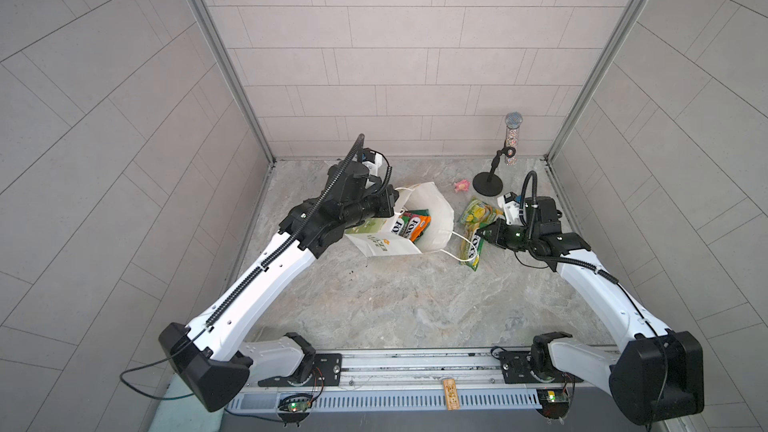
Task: Take the snacks out of the paper bag
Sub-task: 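Lower the green packet onto the table beside the first packet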
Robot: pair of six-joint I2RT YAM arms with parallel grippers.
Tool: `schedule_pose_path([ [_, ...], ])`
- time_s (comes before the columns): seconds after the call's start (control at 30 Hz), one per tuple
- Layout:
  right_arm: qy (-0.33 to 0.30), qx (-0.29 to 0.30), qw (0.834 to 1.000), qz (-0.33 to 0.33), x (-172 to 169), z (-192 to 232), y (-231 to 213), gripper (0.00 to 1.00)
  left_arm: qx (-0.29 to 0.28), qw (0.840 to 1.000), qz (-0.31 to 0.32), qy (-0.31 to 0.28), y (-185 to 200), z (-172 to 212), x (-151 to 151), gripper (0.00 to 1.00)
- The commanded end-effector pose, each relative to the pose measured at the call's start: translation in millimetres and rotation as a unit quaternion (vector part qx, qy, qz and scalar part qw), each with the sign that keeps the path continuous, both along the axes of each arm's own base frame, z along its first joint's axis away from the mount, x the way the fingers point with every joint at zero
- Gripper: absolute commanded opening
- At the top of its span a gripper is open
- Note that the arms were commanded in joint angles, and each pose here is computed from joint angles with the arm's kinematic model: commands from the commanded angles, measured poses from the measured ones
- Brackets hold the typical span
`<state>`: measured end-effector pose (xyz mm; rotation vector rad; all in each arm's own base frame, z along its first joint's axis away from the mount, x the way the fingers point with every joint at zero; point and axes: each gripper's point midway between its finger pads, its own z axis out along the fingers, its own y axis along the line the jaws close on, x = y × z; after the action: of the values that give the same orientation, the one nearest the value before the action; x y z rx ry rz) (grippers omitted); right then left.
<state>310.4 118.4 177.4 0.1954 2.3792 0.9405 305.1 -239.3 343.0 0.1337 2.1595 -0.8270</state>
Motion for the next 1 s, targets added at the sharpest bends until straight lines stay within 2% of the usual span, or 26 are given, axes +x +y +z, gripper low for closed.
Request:
schedule_pose_path([
  [0.0, -0.036, 0.043, 0.998, 0.015, 12.7, 17.0, 11.5, 0.0, -0.006, 1.0, 0.0, -0.012, 3.4, 8.2, -2.0, 0.0],
  [0.17, -0.018, 0.066, 0.997, 0.021, 16.9, 4.8, 17.5, 0.0, -0.006, 1.0, -0.001, -0.013, 2.8, 9.5, -1.8, 0.0],
  [0.33, 0.005, 0.065, 0.998, 0.027, 12.8, -14.3, 17.9, 0.0, -0.006, 1.0, -0.004, -0.013, 1.9, 10.3, -1.8, 0.0],
  [0.67, 0.024, -0.027, 0.999, 0.014, 0.5, -52.5, -15.8, 0.0, -0.005, 1.0, -0.004, -0.014, 2.3, 10.0, -2.3, 0.0],
  [0.97, 0.095, -0.147, 0.985, -0.01, -12.1, -80.7, -51.5, 0.0, -0.005, 1.0, -0.005, -0.015, 3.0, 9.7, -3.8, 0.0],
])
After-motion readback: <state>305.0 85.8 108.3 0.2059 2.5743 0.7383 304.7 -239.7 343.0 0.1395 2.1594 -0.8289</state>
